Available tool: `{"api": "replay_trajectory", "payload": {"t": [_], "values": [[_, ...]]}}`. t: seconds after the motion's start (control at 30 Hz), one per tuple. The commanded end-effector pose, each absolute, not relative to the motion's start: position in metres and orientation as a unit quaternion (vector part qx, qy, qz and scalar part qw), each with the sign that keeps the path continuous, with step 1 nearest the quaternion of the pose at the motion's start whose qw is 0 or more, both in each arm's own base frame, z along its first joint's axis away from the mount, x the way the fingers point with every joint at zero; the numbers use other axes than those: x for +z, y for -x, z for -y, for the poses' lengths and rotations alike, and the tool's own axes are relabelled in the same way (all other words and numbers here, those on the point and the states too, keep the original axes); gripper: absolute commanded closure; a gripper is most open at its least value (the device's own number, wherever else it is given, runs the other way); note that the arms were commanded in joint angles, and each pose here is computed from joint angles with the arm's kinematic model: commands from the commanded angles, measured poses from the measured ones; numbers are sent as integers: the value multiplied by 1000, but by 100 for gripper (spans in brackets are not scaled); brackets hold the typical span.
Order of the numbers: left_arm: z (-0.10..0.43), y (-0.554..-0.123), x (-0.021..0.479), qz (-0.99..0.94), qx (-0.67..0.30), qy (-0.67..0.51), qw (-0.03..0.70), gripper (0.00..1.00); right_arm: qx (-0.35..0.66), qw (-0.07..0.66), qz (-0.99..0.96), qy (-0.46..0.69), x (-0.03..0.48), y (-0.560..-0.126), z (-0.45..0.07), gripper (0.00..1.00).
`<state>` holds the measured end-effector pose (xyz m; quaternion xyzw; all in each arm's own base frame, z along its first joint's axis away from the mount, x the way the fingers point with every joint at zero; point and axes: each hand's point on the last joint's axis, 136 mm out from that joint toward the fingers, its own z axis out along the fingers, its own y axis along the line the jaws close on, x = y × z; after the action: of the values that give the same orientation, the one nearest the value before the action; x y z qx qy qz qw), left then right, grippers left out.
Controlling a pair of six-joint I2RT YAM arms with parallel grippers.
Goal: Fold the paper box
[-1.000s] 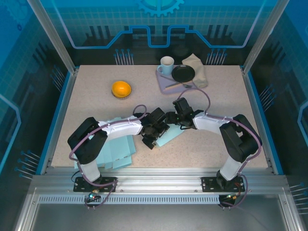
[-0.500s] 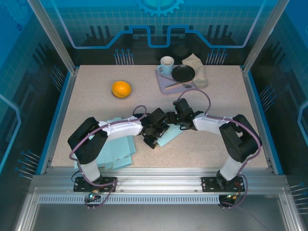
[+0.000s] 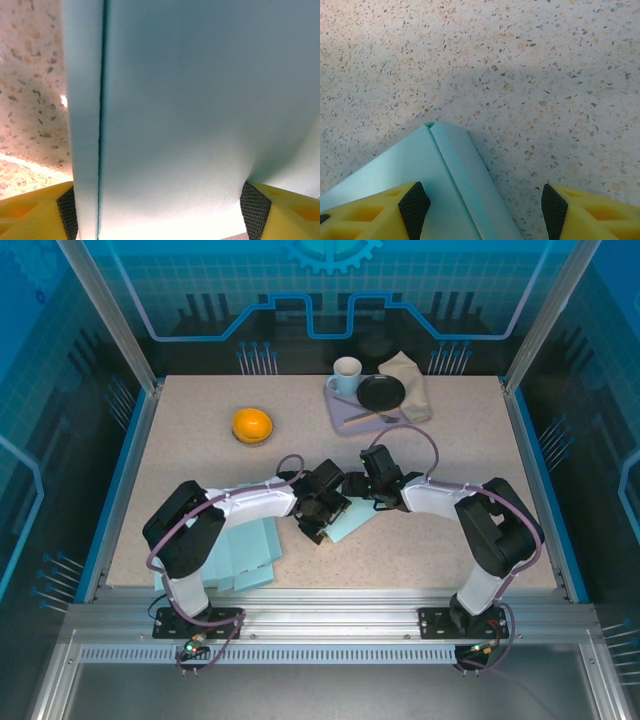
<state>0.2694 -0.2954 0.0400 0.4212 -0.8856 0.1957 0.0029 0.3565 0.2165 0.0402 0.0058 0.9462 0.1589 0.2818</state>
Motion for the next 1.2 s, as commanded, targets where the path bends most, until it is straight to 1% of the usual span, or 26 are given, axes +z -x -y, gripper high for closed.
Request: {"api": "replay_trajectory", "payload": {"t": [0.0,0.17,0.43,0.77,1.17], "values": [[261,-279,9,902,127,-412,-20,18,82,123,-988,41,-25,-277,-189,34],[248,-277,-6,908,107,-404,-4,18,82,130,-987,52,-15,-279,-190,34],[231,-285,-7,921,73,-383,-9,18,76,141,-984,77,4,-280,-187,33],[232,-294,2,924,74,-376,-17,16,82,133,-984,80,2,-276,-190,33],[227,-296,-4,925,62,-375,-11,16,59,147,-981,111,30,-272,-177,33]]}}
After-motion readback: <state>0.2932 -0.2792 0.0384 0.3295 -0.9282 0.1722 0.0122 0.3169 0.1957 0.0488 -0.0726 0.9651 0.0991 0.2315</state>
